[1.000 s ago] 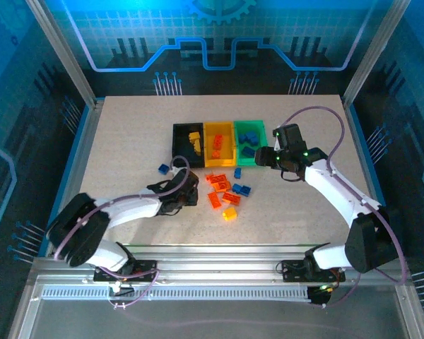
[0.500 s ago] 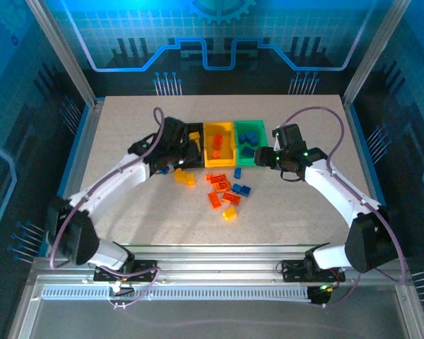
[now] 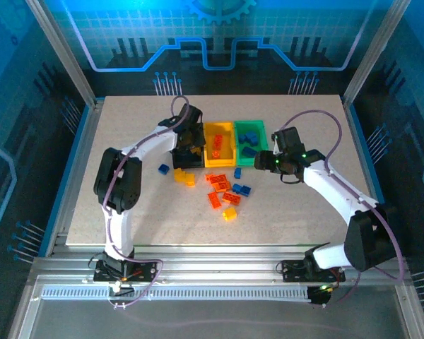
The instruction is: Sort the legos into containers by color
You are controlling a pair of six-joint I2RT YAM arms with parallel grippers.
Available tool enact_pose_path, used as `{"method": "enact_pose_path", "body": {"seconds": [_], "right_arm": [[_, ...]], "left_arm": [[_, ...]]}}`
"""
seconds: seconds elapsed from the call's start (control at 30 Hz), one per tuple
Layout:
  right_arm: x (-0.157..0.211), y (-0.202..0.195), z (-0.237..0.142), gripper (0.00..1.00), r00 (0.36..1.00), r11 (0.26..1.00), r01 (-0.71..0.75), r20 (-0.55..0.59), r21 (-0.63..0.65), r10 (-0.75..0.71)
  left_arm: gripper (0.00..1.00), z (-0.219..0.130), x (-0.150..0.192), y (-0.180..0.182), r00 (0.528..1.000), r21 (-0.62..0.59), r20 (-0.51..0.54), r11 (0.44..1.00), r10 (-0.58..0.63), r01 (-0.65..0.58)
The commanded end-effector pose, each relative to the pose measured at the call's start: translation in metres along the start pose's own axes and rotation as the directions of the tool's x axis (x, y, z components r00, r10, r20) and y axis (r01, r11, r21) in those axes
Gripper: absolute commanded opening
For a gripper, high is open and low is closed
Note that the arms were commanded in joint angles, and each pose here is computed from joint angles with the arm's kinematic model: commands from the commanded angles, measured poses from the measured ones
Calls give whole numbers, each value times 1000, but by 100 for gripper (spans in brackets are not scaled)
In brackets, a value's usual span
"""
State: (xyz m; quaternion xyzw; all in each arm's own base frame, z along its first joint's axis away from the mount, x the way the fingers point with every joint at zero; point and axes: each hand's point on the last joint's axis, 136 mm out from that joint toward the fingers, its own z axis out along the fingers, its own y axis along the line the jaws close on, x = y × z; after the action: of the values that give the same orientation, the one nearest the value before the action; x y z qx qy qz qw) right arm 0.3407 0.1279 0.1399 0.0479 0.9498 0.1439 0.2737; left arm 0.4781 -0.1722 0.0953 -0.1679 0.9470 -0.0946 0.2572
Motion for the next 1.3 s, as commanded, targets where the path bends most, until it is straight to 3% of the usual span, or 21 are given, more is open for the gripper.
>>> {"method": "enact_pose_path", "body": {"seconds": [0.0, 0.13, 0.2, 0.37, 0.5, 0.6, 0.8, 1.27], "right_arm": [[6, 0, -12, 69, 1000, 1000, 5, -10, -19, -6], [11, 4, -20, 71, 1000, 999, 18, -10, -42, -18], [16, 11, -22, 72, 999, 997, 41, -19, -70, -43], [44, 62, -16, 73, 975, 961, 181, -93, -209, -204], [80, 110, 2, 68, 909, 908, 332, -169, -258, -380], [106, 133, 20, 63, 856, 876, 405, -227, -262, -464], [134, 152, 52, 62, 806, 860, 443, -307, -253, -505], [151, 143, 88, 57, 736, 828, 547, -400, -121, -545]], "left_arm": [[74, -26, -18, -12, 999, 51, 45, 999, -16, 14], [86, -72, -24, -31, 995, 163, 90, 986, -37, 22], [99, -100, -19, -40, 993, 231, 107, 973, -41, 15], [99, -158, 16, -42, 989, 363, 146, 931, -26, -29], [99, -179, 47, -2, 982, 329, 185, 944, -35, -28], [99, -187, 67, 33, 977, 283, 211, 959, -39, -23], [99, -195, 95, 80, 975, 203, 222, 979, -33, -13], [99, -188, 107, 92, 976, 197, 214, 980, -46, 3]]}}
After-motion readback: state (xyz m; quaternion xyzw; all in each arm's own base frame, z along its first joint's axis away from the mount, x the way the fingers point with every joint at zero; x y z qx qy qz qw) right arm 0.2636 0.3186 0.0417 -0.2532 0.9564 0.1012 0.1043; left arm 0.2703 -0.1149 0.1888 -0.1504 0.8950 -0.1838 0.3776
